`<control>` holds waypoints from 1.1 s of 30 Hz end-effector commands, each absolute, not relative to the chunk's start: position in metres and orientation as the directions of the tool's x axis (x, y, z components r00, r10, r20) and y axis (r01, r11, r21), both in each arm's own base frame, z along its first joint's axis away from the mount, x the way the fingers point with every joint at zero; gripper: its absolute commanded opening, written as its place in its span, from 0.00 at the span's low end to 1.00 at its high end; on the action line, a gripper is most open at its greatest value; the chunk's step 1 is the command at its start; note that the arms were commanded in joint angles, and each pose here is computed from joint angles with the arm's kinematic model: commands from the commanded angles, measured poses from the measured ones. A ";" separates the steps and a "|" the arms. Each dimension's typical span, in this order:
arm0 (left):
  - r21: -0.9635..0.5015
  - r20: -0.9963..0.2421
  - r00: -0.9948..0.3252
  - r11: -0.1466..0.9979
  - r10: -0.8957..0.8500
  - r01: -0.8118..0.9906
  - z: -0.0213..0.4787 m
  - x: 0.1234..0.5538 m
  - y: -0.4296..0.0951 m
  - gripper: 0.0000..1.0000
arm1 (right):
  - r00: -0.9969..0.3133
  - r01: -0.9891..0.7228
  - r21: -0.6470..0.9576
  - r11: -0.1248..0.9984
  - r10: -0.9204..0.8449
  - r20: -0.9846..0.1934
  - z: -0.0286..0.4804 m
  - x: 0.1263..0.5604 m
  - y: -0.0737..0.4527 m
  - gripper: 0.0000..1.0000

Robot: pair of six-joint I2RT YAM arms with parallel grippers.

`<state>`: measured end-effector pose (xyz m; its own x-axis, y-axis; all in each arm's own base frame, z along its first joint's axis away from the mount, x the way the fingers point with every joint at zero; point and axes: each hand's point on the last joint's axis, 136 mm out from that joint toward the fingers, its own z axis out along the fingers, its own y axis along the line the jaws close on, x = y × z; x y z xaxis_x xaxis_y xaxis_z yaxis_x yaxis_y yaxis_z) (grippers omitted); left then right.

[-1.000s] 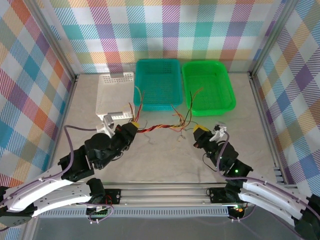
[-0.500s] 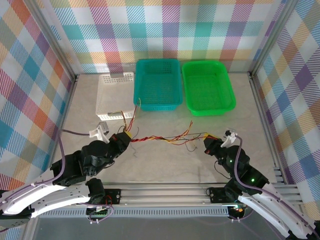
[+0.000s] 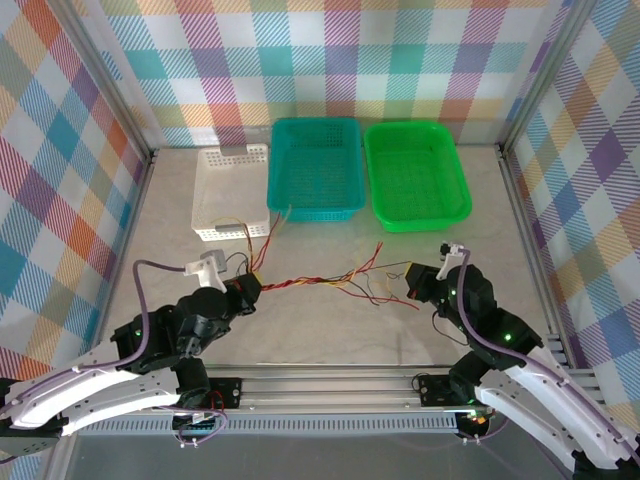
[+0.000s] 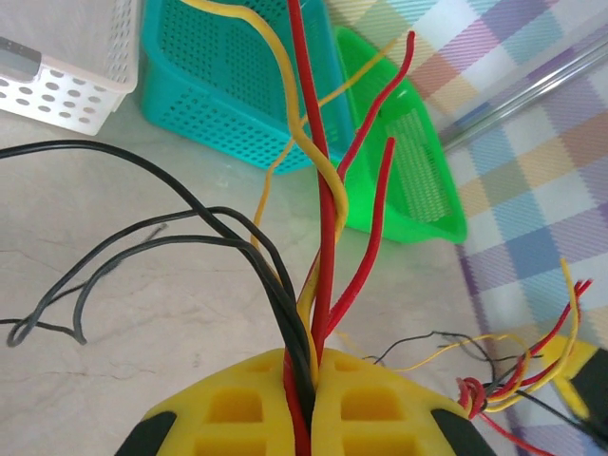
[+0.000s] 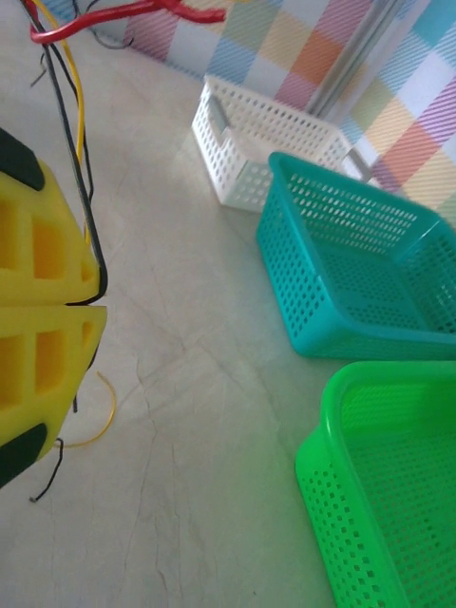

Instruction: Untangle the cables

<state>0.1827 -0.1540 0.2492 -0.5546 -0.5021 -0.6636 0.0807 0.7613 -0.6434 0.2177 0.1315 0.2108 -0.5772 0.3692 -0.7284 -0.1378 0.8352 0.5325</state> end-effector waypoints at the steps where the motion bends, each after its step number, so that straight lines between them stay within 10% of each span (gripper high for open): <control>1: -0.559 -0.737 -0.499 0.826 -0.456 0.070 0.233 0.192 -0.143 0.00 | -0.551 -0.130 0.443 0.887 0.306 -0.776 0.211 0.232 0.122 0.00; 13: -0.568 -0.763 -0.519 0.783 -0.385 0.255 0.253 0.211 -0.226 0.00 | -0.584 -0.391 0.468 0.793 0.179 -0.792 0.243 0.227 0.173 0.69; 33: -0.649 -0.715 -0.607 0.653 -0.347 0.391 0.287 0.240 -0.297 0.00 | -0.417 -0.788 0.361 0.499 -0.001 -0.909 0.235 0.193 0.255 0.78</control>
<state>0.2355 -0.2889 0.2592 -0.6096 -0.2869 -0.7390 0.3633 0.7275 -0.5821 0.1969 0.2444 0.2224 -0.4995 -0.0091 -0.8663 -0.7237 0.5540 0.4115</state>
